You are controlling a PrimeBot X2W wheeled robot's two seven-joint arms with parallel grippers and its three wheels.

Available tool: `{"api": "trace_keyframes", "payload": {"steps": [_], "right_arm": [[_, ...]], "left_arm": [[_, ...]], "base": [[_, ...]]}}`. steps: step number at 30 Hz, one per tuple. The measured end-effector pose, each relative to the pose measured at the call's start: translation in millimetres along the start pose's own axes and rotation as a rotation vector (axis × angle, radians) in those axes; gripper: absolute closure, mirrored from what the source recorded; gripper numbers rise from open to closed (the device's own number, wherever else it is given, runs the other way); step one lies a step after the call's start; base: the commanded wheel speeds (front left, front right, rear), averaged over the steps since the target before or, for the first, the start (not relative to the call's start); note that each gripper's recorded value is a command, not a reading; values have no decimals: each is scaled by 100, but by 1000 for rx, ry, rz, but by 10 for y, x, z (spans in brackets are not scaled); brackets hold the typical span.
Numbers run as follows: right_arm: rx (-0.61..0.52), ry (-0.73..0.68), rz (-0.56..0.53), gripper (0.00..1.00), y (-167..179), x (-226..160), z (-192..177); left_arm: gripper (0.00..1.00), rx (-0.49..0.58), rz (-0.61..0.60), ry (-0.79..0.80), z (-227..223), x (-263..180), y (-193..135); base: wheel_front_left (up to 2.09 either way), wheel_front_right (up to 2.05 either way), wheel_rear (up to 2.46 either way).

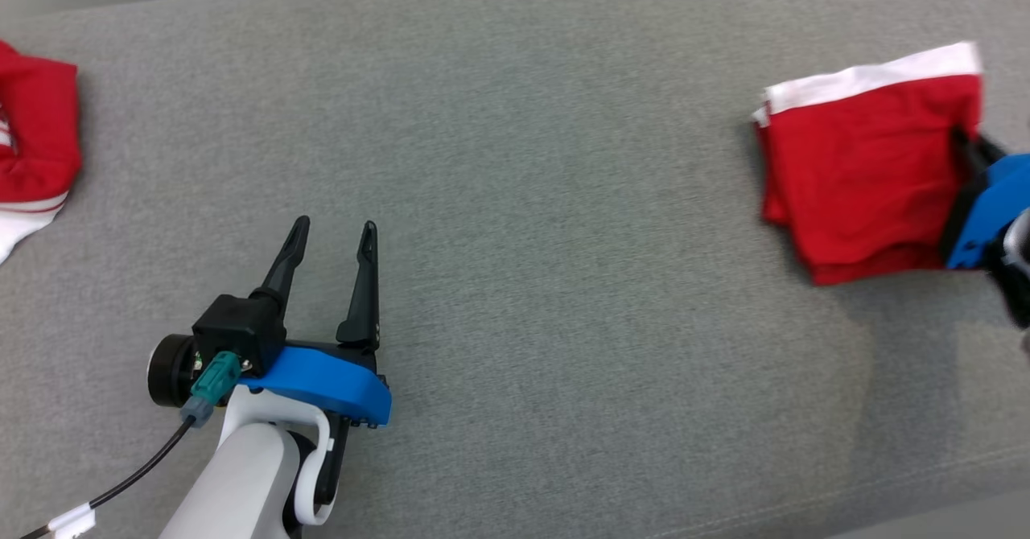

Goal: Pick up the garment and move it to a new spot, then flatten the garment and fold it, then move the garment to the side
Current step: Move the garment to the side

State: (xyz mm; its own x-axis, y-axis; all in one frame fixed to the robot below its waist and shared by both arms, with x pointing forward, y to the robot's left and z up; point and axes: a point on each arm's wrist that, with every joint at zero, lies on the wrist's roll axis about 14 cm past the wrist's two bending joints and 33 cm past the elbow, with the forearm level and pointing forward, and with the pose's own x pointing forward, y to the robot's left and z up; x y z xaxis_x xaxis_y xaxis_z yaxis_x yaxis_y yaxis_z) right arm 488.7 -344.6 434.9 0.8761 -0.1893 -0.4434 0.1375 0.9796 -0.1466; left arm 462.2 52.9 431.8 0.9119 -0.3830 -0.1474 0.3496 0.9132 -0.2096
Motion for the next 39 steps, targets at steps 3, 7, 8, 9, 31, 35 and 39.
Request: {"api": "trace_keyframes", "payload": {"steps": [3,7,8,9,31,35,39], "right_arm": [[-58,-8,-39,100,-179,149,142],[-132,-6,-68,100,-312,269,241],[-146,-8,-74,100,-338,291,265],[-160,-7,-77,100,-353,312,282],[-288,-49,-130,54,-518,353,563],[-329,-65,-135,0,-505,367,593],[-379,-88,-135,0,-459,381,642]], "left_arm": [[0,1,54,6,-21,-87,182],[0,2,96,17,-58,-160,332],[0,1,104,20,-72,-175,354],[0,-2,112,23,-86,-190,374],[0,-24,114,28,-118,-171,349],[0,-26,113,36,-151,-175,344],[0,-27,113,40,-166,-178,347]], "base": [[0,0,0],[0,0,0],[0,0,0],[0,0,0],[0,0,0],[0,0,0],[0,0,0]]}}
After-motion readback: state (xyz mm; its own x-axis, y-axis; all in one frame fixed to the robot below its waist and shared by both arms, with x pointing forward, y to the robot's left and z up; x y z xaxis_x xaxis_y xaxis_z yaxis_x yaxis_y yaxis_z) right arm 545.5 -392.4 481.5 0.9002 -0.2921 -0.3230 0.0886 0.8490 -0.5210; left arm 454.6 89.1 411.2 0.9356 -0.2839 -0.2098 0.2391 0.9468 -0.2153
